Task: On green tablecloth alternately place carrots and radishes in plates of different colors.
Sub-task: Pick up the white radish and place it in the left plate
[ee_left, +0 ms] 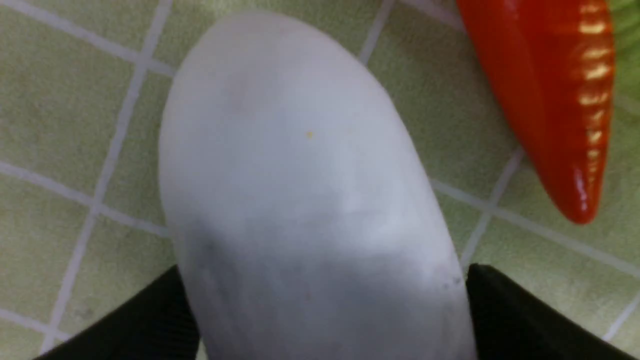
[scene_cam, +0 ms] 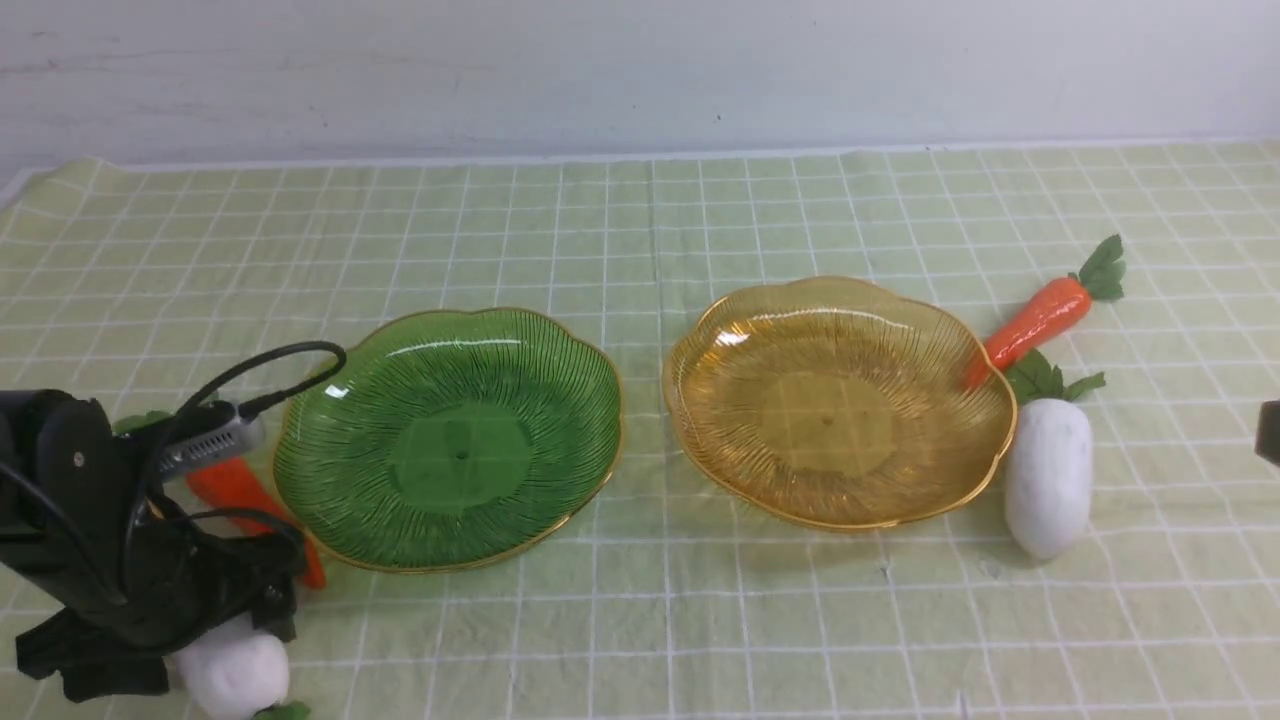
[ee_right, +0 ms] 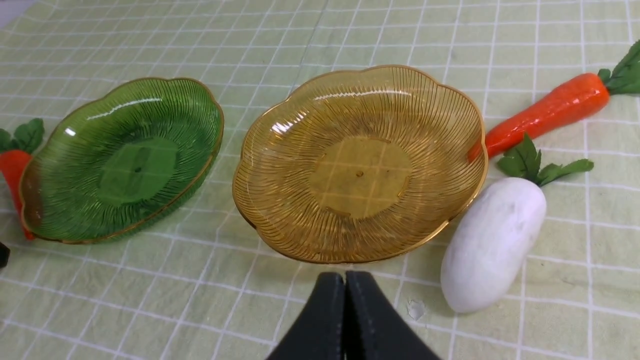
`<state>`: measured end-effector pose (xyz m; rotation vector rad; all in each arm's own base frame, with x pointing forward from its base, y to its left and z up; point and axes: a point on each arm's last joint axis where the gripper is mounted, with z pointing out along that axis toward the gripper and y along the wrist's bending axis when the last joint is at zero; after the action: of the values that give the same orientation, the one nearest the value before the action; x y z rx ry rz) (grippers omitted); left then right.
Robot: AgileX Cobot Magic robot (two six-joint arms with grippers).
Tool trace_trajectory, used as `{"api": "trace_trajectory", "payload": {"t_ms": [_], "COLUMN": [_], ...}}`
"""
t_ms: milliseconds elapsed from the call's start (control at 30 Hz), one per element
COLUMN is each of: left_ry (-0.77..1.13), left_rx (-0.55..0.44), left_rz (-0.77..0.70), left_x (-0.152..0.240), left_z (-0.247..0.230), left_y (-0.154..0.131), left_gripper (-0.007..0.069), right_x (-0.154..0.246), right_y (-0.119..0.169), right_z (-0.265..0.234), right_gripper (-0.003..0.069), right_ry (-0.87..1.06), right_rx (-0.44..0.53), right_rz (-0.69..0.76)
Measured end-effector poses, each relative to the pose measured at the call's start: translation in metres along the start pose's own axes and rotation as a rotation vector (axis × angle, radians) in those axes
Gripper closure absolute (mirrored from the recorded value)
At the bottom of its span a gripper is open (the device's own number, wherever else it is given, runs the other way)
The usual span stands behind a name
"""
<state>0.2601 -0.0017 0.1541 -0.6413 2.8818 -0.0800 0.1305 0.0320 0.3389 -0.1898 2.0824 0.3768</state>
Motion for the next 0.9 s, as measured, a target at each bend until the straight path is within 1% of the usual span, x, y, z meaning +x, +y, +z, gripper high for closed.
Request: {"api": "trace_trajectory", "payload": {"t_ms": [33,67,133,200,267,300,333,400,467,500,533,567,600,633,700,733,800,833,867,900], "left_ry": [0.013,0.013,0.040,0.078,0.102,0.112,0.107,0.074,-0.013,-0.066,-0.098,-0.138,-0.153,-0.216,-0.270,-0.284,-0.299,-0.295,-0.290,-0.284], "left_rx": [-0.006,-0.006,-0.021,-0.042,-0.061,-0.071,-0.069,-0.049,0.031,0.114,0.156,0.219,0.233,0.317,0.391,0.409,0.430,0.433,0.430,0.429], "left_rz": [0.000,0.000,0.005,0.025,0.057,0.087,0.093,0.166,0.204,0.227,0.244,0.279,0.289,0.374,0.500,0.555,0.638,0.653,0.656,0.660], "left_x": [0.001,0.001,0.002,0.003,0.002,0.001,-0.001,-0.008,-0.019,-0.026,-0.030,-0.034,-0.036,-0.043,-0.048,-0.049,-0.053,-0.055,-0.056,-0.058], "left_z": [0.002,0.002,0.002,-0.003,-0.015,-0.026,-0.029,-0.057,-0.085,-0.099,-0.107,-0.114,-0.117,-0.127,-0.132,-0.131,-0.123,-0.117,-0.114,-0.108], "left_y": [0.000,0.000,0.001,0.002,0.002,0.002,0.001,-0.003,-0.013,-0.022,-0.028,-0.037,-0.039,-0.054,-0.073,-0.081,-0.097,-0.102,-0.104,-0.107], "left_gripper": [0.0039,0.0048,0.0174,0.0169,0.0168,0.0168,0.0168,0.0168,0.0168,0.0168,0.0168,0.0168,0.0168,0.0168,0.0168,0.0168,0.0168,0.0168,0.0168,0.0168], "right_x": [0.000,0.000,0.000,-0.001,-0.007,-0.011,-0.012,-0.023,-0.029,-0.030,-0.031,-0.031,-0.031,-0.031,-0.030,-0.030,-0.028,-0.025,-0.025,-0.025], "right_y": [0.000,0.000,-0.001,-0.003,-0.008,-0.013,-0.014,-0.027,-0.039,-0.044,-0.049,-0.053,-0.054,-0.061,-0.068,-0.070,-0.075,-0.079,-0.080,-0.081], "right_z": [0.000,0.000,0.003,0.005,0.009,0.014,0.015,0.030,0.048,0.059,0.070,0.080,0.082,0.101,0.124,0.133,0.152,0.166,0.169,0.174], "right_gripper": [0.0673,0.0673,0.0673,0.0673,0.0673,0.0673,0.0673,0.0673,0.0673,0.0673,0.0673,0.0673,0.0673,0.0673,0.0666,0.0659,0.0615,0.0585,0.0578,0.0538], "right_ry": [0.000,0.001,0.015,0.038,0.080,0.115,0.121,0.195,0.263,0.300,0.327,0.360,0.365,0.406,0.435,0.442,0.457,0.468,0.471,0.471], "right_rx": [0.000,0.000,0.003,0.020,0.063,0.101,0.109,0.195,0.257,0.281,0.291,0.301,0.303,0.311,0.306,0.302,0.284,0.271,0.270,0.266], "right_rz": [0.000,0.000,0.035,0.065,0.088,0.086,0.092,0.080,0.109,0.128,0.147,0.166,0.168,0.188,0.216,0.222,0.234,0.241,0.241,0.245]}}
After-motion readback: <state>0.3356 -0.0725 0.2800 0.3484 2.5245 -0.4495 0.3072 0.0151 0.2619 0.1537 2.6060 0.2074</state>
